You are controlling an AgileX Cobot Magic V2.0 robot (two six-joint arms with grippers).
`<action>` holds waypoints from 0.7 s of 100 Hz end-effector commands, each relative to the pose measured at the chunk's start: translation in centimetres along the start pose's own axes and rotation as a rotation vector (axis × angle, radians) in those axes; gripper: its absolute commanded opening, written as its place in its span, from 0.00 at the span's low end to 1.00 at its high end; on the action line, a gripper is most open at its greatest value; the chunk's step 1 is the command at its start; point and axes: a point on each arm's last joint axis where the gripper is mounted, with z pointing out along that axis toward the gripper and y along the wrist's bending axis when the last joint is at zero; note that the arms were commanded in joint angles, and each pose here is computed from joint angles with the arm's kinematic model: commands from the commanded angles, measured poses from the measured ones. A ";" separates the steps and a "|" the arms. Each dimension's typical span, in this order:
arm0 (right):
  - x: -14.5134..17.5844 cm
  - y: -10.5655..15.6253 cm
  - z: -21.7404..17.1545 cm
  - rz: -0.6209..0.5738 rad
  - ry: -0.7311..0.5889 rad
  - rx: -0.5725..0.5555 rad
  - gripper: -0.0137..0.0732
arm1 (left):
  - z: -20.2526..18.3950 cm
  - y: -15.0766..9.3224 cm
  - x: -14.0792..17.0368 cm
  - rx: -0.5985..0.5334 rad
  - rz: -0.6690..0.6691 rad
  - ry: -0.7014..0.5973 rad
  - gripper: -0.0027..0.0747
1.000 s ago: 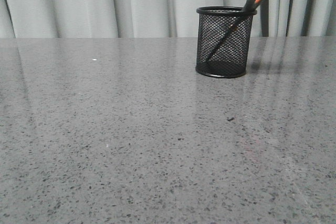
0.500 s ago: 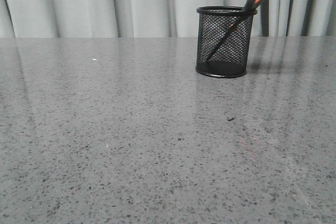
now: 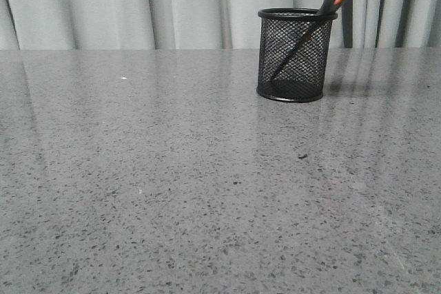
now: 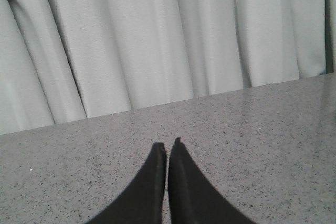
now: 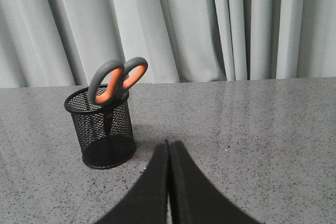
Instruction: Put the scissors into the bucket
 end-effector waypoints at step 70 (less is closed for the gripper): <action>-1.4 -0.2 -0.1 -0.010 -0.078 0.033 0.08 | -2.2 1.0 6.8 -0.228 -0.006 -0.087 0.01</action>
